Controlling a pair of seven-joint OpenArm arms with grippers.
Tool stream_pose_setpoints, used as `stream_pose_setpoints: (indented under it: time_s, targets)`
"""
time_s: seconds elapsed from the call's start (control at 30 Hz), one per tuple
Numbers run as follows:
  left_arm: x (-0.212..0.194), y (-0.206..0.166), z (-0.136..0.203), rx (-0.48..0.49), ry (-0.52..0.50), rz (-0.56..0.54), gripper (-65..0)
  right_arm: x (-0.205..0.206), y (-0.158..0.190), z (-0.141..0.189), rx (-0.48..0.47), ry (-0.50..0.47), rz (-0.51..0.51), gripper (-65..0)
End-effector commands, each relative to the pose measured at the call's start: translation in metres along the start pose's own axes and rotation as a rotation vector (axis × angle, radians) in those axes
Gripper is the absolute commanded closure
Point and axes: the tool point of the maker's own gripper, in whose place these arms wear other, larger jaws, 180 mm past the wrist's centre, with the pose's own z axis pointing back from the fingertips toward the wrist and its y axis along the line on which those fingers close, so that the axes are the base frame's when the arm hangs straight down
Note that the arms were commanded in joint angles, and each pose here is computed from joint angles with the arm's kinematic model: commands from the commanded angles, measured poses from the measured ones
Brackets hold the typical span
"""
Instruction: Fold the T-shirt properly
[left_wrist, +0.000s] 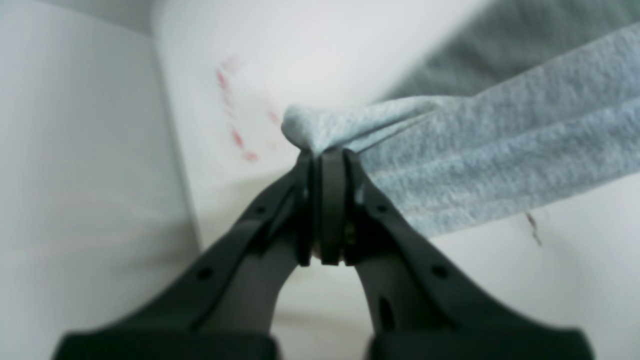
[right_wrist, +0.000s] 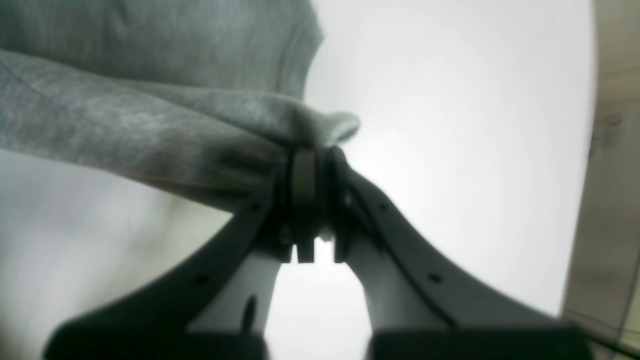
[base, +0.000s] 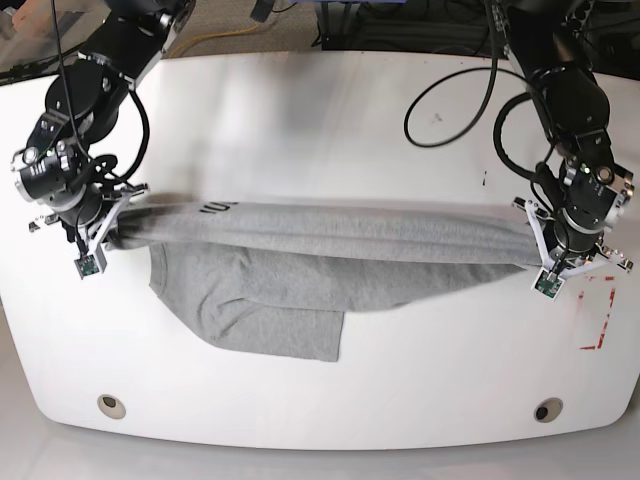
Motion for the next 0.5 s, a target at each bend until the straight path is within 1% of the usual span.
stream_pose_setpoints:
  time_s: [0.0,0.1,0.23,0.33,0.47]
  targets:
    - [-0.008,0.006,0.004,0.030,0.018,-0.010,0.0,-0.001,-0.006,0.006,-0.013,-0.022,-0.004,0.0]
    - [-0.030,-0.012,0.003,-0.013,0.069,-0.023,0.0,-0.024,0.004,0.004,0.021,0.026,-0.004,0.0]
    - [-0.051,-0.038,0.004,-0.073,0.089,-0.037,0.0,-0.046,0.013,0.003,0.044,0.077,-0.004,0.0]
    - [-0.065,-0.061,0.005,-0.124,0.096,-0.014,0.0,-0.062,0.018,0.003,0.056,0.115,-0.002,0.0]
    - [-0.085,-0.079,0.009,-0.158,0.117,0.038,0.0,-0.083,0.024,0.004,0.072,0.166,0.000,0.0]
